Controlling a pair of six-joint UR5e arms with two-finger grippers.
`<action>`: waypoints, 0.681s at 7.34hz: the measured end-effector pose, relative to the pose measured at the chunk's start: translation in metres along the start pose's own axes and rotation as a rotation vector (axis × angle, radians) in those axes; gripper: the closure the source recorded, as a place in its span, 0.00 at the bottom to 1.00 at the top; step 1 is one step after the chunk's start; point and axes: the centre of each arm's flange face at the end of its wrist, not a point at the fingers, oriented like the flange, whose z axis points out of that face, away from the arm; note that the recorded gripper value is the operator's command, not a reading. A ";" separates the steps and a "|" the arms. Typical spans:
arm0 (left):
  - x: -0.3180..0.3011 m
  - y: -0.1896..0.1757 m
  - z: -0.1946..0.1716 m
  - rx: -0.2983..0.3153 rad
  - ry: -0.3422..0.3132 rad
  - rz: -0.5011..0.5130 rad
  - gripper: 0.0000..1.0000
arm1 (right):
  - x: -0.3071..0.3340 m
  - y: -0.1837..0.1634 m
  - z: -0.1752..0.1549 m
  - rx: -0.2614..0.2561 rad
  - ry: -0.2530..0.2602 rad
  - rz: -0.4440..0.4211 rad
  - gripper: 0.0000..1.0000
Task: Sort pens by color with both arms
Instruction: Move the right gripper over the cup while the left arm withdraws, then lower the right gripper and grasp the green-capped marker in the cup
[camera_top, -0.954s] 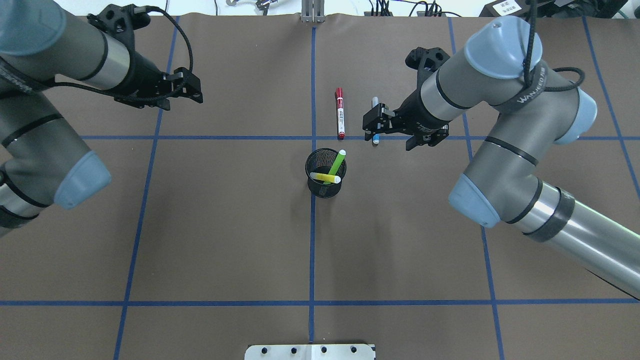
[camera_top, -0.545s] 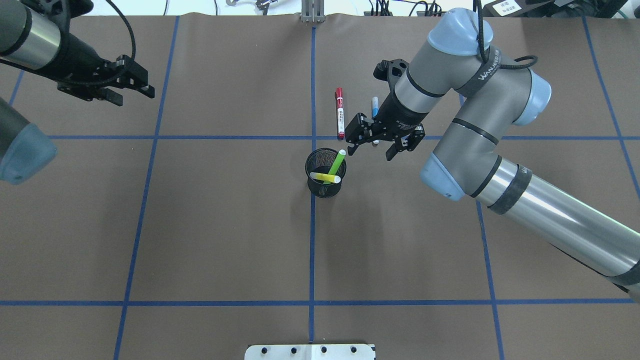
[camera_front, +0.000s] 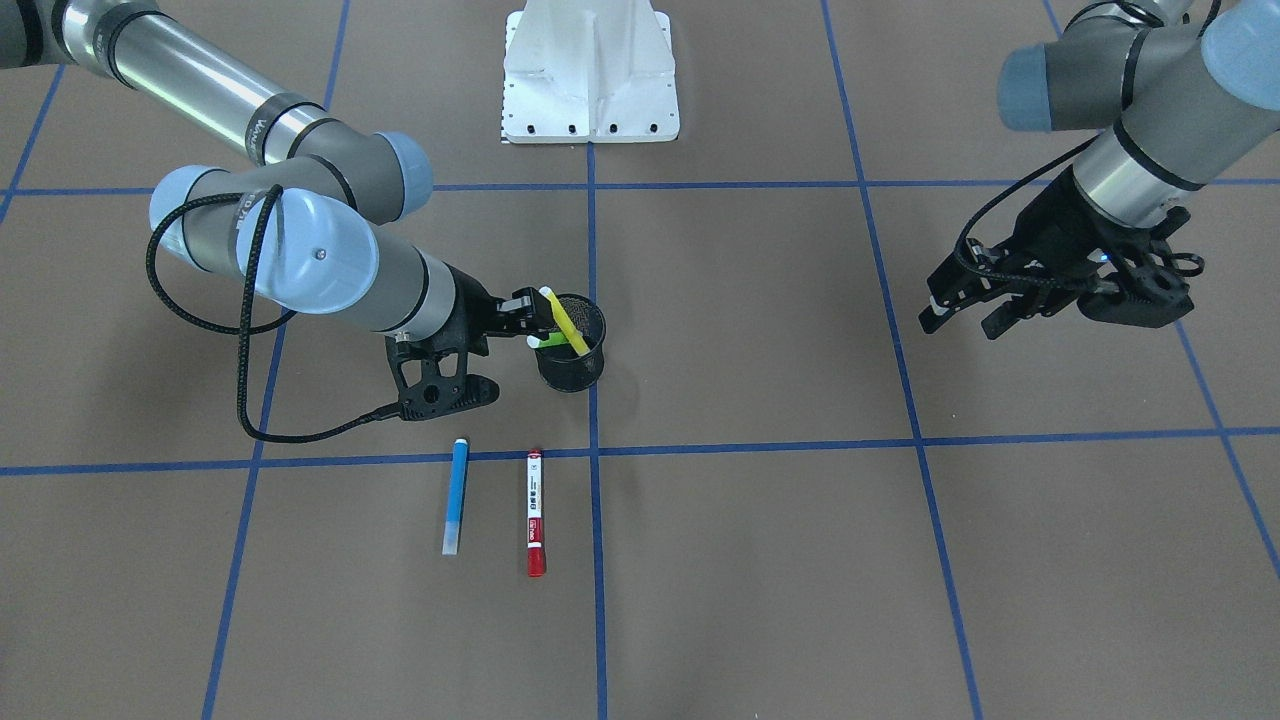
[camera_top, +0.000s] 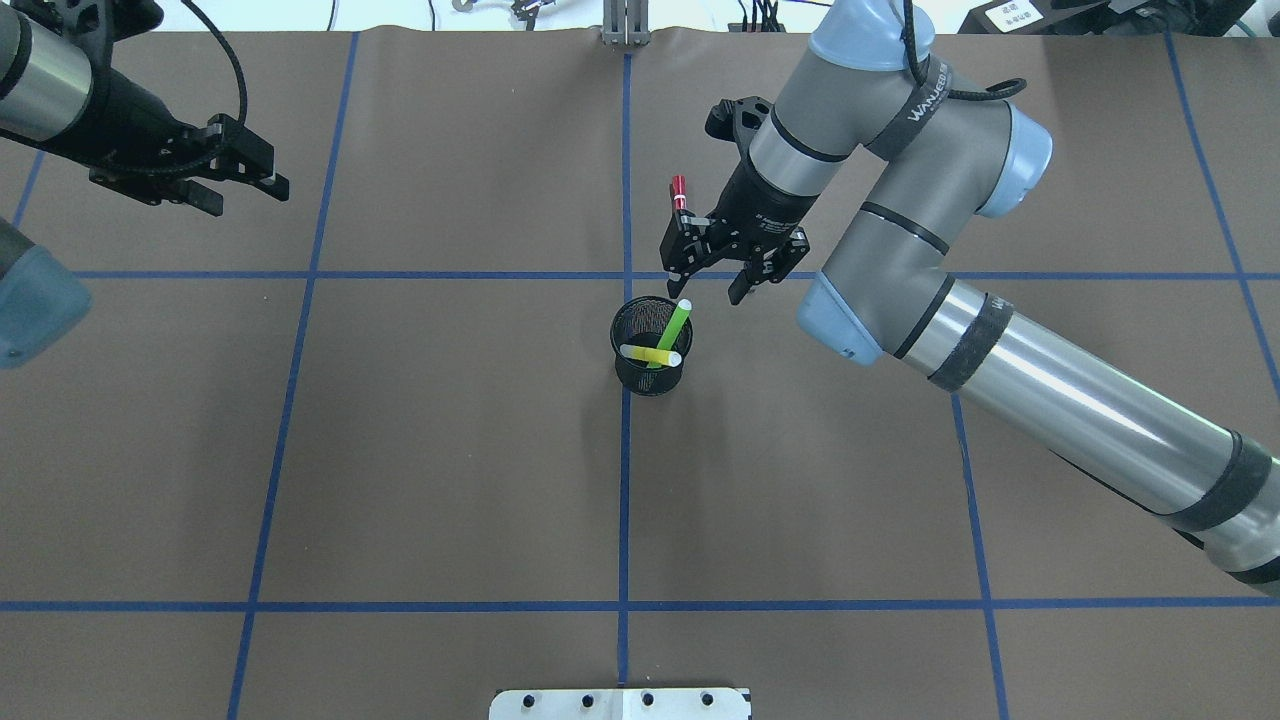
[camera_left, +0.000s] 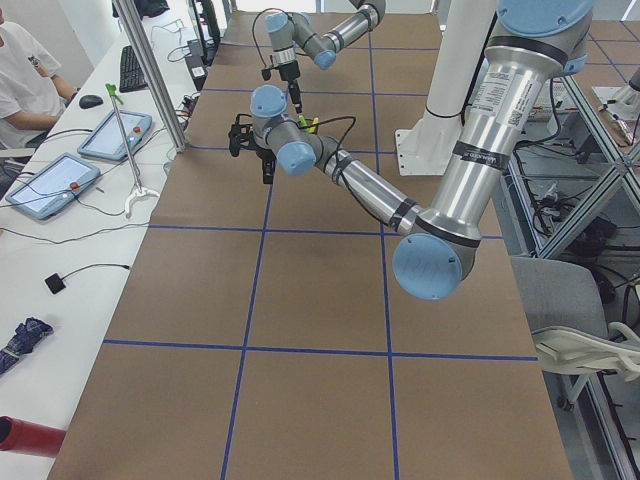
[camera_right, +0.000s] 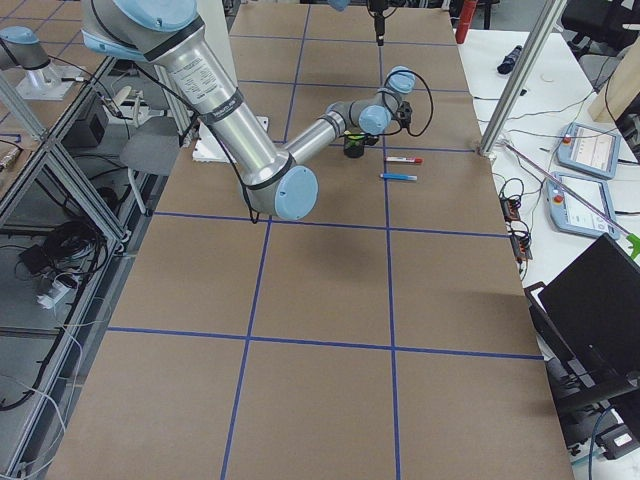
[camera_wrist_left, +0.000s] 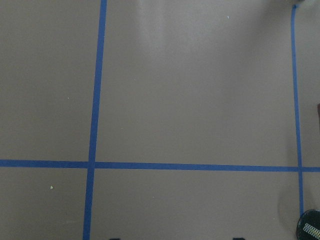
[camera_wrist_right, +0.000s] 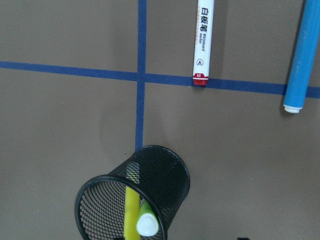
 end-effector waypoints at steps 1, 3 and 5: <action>0.000 0.000 0.000 0.000 0.000 0.000 0.18 | -0.008 -0.004 0.003 -0.003 0.000 -0.001 0.34; 0.000 0.000 0.000 0.001 -0.001 0.000 0.18 | -0.017 -0.004 0.013 -0.019 0.002 -0.006 0.41; 0.000 0.000 0.000 0.002 0.000 0.001 0.18 | -0.020 0.000 0.020 -0.028 0.004 -0.011 0.42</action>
